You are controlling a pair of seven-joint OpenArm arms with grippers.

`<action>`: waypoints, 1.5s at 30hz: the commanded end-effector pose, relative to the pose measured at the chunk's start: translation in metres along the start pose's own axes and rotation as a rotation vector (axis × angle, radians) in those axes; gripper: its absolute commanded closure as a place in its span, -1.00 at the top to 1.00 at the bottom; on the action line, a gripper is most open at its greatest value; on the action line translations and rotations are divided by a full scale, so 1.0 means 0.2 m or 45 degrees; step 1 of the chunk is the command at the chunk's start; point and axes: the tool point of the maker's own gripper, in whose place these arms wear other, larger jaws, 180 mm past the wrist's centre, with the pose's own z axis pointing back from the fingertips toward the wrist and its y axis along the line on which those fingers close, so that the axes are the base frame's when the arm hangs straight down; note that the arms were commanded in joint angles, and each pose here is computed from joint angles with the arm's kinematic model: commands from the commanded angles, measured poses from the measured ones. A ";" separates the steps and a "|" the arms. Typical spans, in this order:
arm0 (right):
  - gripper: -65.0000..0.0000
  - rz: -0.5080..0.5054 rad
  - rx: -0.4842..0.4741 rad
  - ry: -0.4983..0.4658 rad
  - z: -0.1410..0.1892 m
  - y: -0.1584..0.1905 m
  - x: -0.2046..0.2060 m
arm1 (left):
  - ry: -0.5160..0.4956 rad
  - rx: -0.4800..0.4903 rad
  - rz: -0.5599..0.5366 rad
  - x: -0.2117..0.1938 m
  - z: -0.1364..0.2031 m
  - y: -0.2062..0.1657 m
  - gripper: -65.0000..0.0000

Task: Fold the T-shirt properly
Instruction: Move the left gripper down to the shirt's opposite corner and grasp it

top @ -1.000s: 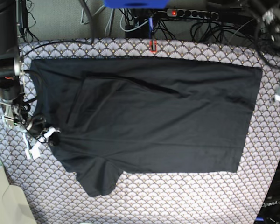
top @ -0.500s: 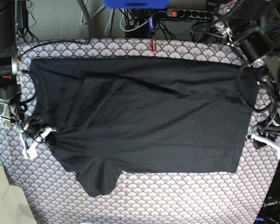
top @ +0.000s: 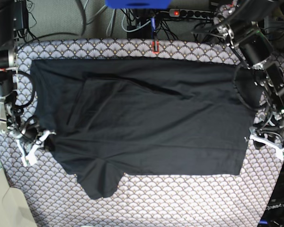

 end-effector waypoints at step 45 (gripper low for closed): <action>0.26 -0.312 -0.110 -0.185 0.09 -0.14 -0.04 | -0.115 0.248 -0.247 -0.03 0.61 0.26 -0.03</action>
